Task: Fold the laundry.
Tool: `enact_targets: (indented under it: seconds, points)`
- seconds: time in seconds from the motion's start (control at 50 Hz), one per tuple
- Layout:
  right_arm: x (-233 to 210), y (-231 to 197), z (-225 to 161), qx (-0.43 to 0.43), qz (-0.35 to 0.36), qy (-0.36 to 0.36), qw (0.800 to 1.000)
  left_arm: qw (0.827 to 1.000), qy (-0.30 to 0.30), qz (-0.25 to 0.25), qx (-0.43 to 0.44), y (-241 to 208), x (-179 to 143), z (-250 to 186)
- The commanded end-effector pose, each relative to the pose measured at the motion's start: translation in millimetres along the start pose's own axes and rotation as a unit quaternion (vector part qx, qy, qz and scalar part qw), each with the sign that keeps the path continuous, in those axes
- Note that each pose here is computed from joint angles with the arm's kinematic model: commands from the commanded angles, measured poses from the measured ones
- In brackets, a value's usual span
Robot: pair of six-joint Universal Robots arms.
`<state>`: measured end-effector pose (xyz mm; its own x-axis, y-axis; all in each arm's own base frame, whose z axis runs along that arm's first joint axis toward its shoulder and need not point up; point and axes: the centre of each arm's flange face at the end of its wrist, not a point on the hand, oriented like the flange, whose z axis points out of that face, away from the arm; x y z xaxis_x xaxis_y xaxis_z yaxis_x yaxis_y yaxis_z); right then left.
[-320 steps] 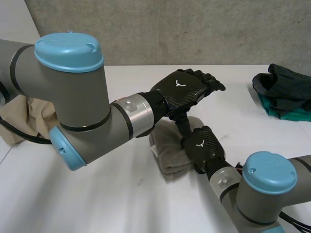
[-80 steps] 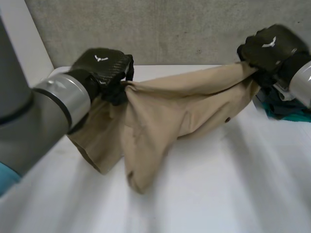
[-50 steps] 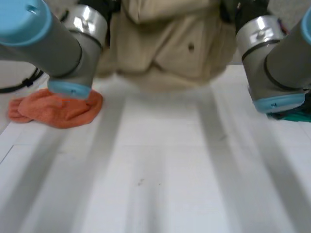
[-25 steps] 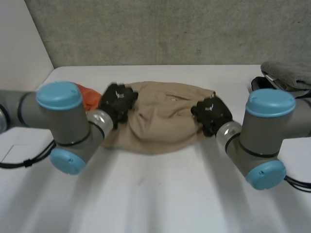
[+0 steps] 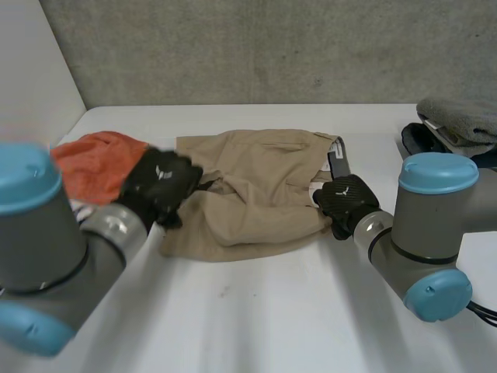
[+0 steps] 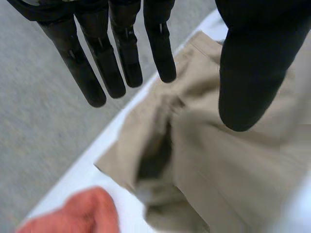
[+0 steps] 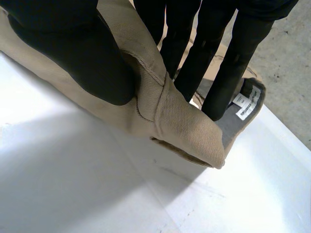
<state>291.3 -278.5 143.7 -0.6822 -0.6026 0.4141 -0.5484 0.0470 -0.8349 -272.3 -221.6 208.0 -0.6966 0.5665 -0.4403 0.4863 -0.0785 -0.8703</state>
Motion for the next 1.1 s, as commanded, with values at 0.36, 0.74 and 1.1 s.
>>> enact_targets:
  seconds: [0.36,0.74,1.1]
  points:
    - [-8.1,6.5,-3.2,-0.011,-0.002,-0.009,1.0,0.998,0.007,-0.007,-0.065,68.1,12.8,32.0]
    - [3.0,-10.8,-4.9,0.005,-0.022,0.006,1.0,0.999,-0.016,0.001,-0.029,48.4,1.9,49.1]
    - [59.4,-119.3,-85.2,0.039,-0.161,0.046,0.985,0.999,-0.039,0.007,0.035,-96.9,-58.3,-59.3]
